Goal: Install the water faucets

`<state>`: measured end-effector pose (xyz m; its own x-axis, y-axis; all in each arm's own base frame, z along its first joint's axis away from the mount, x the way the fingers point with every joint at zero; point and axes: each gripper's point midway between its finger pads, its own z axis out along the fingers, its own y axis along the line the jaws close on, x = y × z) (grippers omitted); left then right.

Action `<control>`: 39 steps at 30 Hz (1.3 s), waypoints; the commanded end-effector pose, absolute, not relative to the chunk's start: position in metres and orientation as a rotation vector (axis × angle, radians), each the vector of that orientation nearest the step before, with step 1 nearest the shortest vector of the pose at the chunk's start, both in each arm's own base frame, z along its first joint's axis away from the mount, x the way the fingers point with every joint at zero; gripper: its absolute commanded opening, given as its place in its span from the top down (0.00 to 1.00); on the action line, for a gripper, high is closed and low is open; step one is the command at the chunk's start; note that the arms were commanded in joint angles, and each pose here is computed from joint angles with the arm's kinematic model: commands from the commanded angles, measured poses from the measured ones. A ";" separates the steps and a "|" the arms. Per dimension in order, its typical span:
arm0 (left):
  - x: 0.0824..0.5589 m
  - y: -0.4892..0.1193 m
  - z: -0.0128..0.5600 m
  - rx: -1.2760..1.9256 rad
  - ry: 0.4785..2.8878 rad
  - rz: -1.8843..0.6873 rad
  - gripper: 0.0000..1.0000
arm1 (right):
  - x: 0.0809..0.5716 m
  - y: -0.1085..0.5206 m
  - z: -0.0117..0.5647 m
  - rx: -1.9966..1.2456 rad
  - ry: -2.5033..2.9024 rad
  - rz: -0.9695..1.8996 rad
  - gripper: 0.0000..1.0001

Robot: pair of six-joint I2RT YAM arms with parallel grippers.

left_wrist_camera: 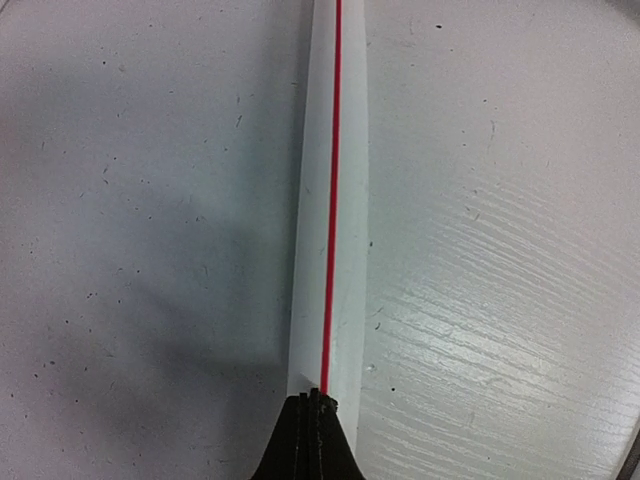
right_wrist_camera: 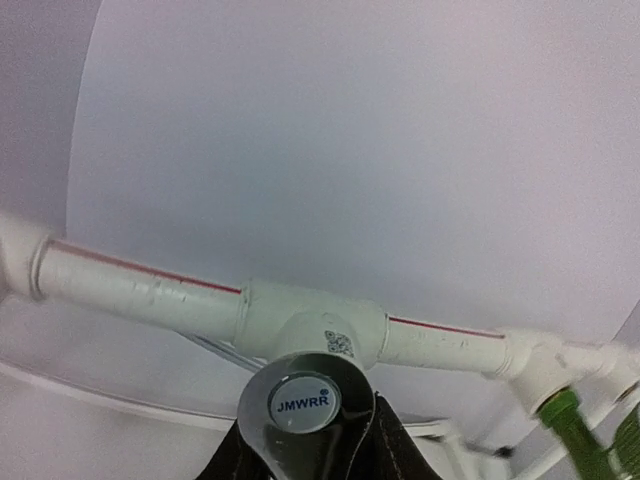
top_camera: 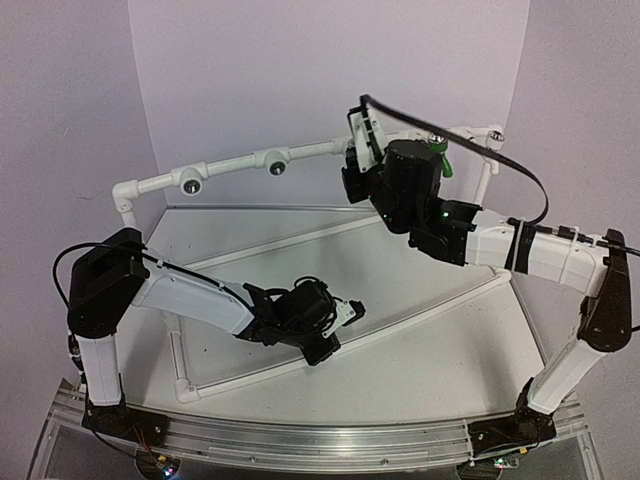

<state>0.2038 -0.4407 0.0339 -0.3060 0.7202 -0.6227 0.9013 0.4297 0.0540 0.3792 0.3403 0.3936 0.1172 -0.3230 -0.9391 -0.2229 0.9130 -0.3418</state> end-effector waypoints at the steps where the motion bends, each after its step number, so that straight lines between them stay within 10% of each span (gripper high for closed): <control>1: 0.199 -0.340 -0.041 1.389 2.518 -0.147 1.00 | 0.404 0.310 0.391 0.143 1.600 0.468 1.00; 11: 0.257 -0.303 -0.027 1.139 2.609 0.050 1.00 | 0.429 0.330 0.398 -0.010 1.580 0.364 0.96; 16: 0.267 -0.297 -0.011 1.100 2.582 0.073 1.00 | 0.421 0.362 0.396 -0.319 1.594 0.337 0.33; 20: 0.281 -0.305 0.021 1.010 2.548 0.020 0.96 | 0.403 0.363 0.407 -0.460 1.672 0.345 0.03; 28: 0.295 -0.337 0.147 0.840 2.378 -0.303 0.44 | 0.343 0.321 0.434 -0.521 1.736 0.443 0.02; 39: 0.222 -0.343 0.366 0.944 1.848 -0.877 0.27 | 0.267 0.240 0.492 -0.379 1.578 0.592 0.02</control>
